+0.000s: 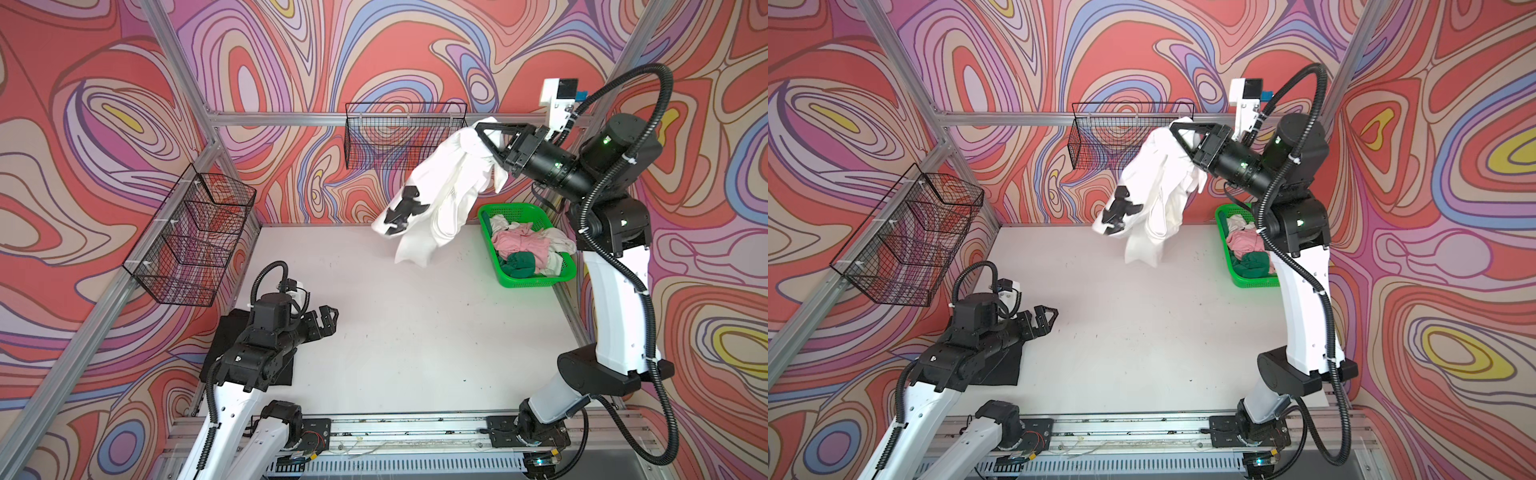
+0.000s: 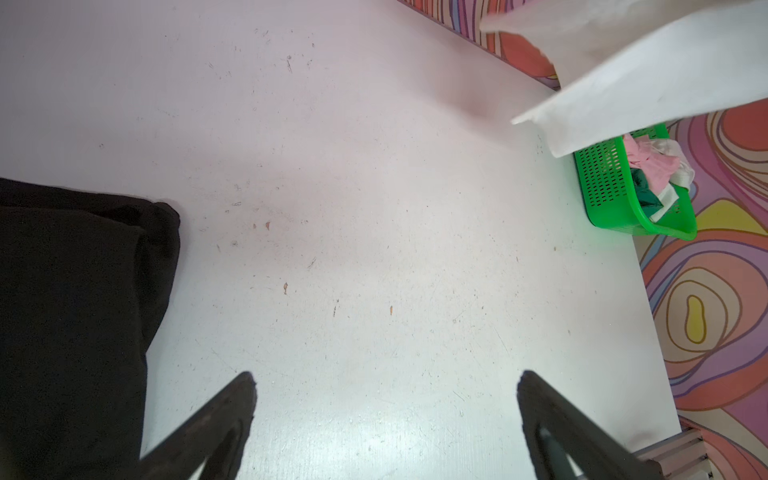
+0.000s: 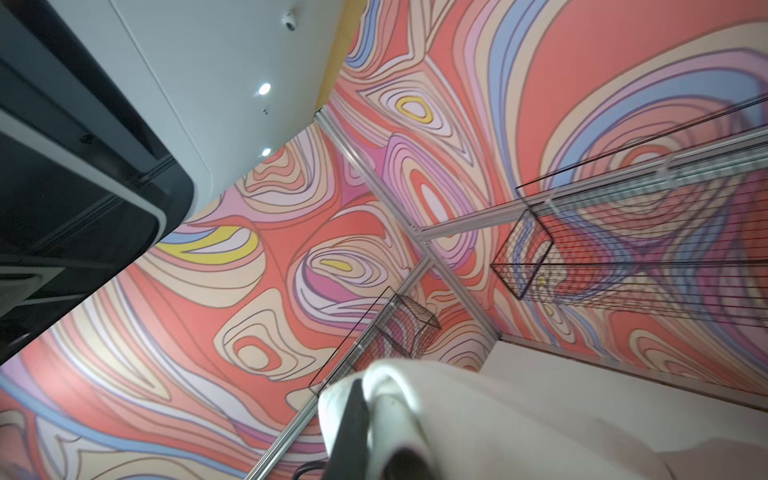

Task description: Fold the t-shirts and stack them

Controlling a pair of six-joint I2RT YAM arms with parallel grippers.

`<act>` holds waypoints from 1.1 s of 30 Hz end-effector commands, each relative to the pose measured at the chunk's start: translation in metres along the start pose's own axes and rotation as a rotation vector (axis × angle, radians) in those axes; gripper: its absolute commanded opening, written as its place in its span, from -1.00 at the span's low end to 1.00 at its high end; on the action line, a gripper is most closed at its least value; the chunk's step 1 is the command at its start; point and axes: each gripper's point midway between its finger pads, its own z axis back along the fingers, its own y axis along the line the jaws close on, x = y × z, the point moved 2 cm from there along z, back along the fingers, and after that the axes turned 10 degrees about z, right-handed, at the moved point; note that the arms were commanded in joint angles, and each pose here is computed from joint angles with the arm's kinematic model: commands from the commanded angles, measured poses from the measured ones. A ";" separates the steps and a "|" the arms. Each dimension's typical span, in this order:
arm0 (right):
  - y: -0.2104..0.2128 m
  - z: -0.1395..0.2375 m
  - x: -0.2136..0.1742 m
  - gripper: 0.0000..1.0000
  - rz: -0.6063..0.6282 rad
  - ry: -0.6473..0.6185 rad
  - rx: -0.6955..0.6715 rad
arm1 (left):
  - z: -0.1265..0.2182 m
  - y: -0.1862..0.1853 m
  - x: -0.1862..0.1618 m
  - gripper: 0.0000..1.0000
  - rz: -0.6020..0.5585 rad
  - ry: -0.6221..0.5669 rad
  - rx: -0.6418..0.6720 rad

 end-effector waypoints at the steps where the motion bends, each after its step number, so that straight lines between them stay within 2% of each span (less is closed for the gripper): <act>1: 0.025 0.009 -0.006 -1.00 -0.010 0.000 0.124 | 0.001 0.003 -0.004 1.00 -0.009 -0.001 0.006; 5: -0.019 0.012 -0.054 -1.00 -0.079 0.034 0.051 | 0.006 0.006 -0.001 1.00 -0.008 -0.032 0.024; 8: -0.062 0.026 -0.104 -1.00 -0.136 0.052 -0.068 | 0.008 0.007 -0.001 1.00 -0.004 -0.038 0.027; 15: -0.163 0.095 -0.248 -1.00 -0.323 0.054 -0.368 | 0.004 0.010 -0.002 1.00 0.002 -0.022 0.052; 19: -0.184 0.124 -0.274 -1.00 -0.302 0.064 -0.494 | -0.001 0.010 -0.006 1.00 0.002 0.005 0.060; 22: -0.205 0.146 -0.288 -1.00 -0.296 0.098 -0.679 | -0.006 0.011 -0.012 1.00 0.005 0.038 0.091; 25: -0.227 0.169 -0.319 -1.00 -0.310 0.206 -0.839 | -0.012 0.017 -0.019 1.00 0.037 0.073 0.153; 28: -0.231 0.182 -0.345 -1.00 -0.305 0.292 -0.862 | -0.027 0.025 -0.028 1.00 0.123 0.113 0.186; 33: -0.248 0.241 -0.410 -1.00 -0.394 0.499 -1.099 | -0.055 0.035 -0.034 1.00 0.207 0.158 0.251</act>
